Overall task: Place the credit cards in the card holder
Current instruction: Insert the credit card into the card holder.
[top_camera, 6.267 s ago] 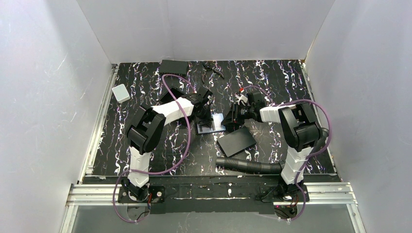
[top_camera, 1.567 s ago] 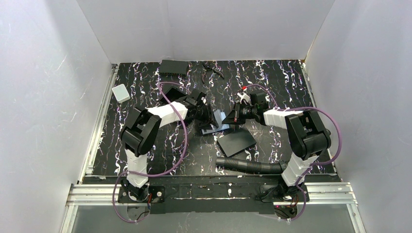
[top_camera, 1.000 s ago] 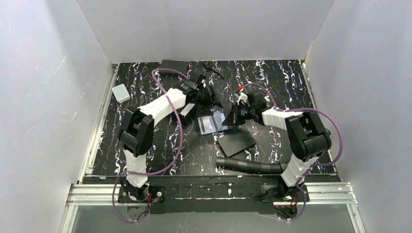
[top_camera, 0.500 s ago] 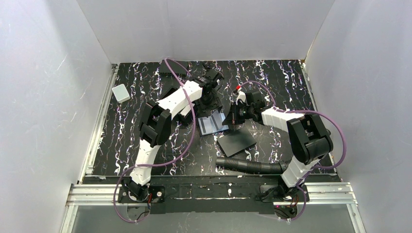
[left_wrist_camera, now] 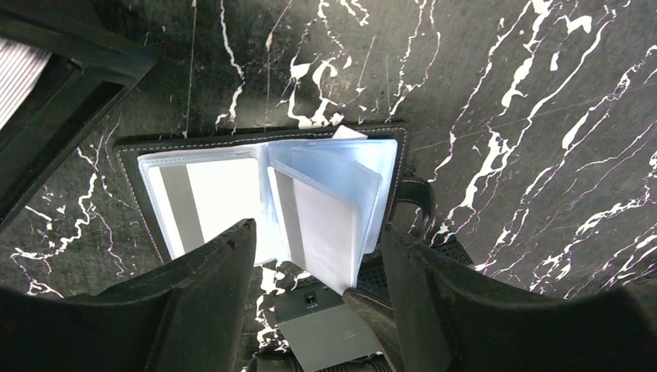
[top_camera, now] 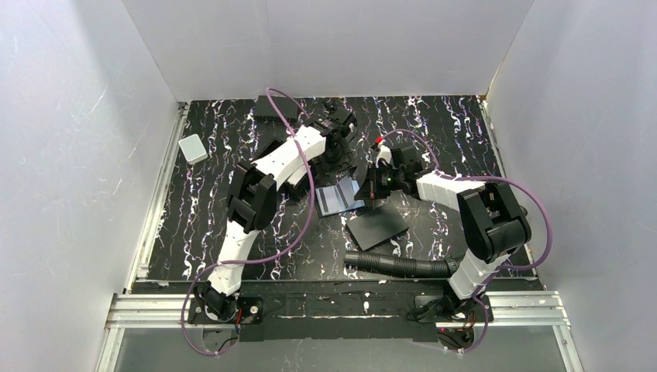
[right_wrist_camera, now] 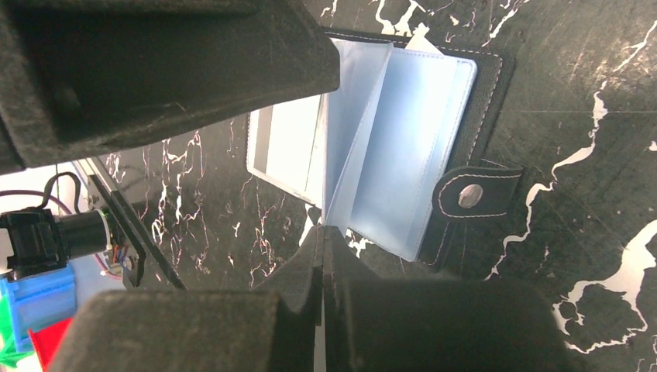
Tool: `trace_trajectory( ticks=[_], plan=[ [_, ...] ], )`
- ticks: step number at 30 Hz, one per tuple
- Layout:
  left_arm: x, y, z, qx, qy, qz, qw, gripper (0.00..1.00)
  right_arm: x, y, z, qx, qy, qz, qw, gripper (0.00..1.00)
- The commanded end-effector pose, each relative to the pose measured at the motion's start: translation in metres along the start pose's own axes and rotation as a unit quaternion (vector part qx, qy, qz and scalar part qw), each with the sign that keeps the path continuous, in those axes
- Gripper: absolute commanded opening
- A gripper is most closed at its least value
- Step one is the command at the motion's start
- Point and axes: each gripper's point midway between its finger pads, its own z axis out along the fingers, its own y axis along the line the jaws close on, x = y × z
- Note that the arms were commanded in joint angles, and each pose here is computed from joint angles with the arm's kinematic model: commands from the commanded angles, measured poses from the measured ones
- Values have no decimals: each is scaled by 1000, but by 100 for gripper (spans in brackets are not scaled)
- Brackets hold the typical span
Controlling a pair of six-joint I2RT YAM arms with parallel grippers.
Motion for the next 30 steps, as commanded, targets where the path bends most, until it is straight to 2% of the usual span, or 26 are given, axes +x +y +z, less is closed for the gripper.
trace_trajectory(
  ticks=[1,7,16,19,22,28,29,30],
  plan=[
    [-3,4,1,-21,-11,15,1000,55,-26,21,-9,-15,-31,-35,999,1],
    [3,2,4,-33,-8,22,999,52,-26,22,-10,-14,-32,-37,999,1],
    [9,2,12,-48,-6,22,999,42,-26,21,-11,-6,-32,-43,999,1],
    [11,-1,13,-44,-2,25,999,34,-25,22,-11,0,-31,-48,998,1],
    [9,-4,10,-38,-4,27,999,22,-26,24,-11,7,-31,-56,998,1],
    [11,-9,8,-25,5,38,999,11,-28,25,-11,7,-33,-57,998,1],
    [11,-9,8,-24,5,40,999,9,-29,27,-12,7,-35,-58,998,2],
    [11,-9,7,-24,5,42,999,6,-27,26,-13,9,-29,-55,998,10]
  ],
)
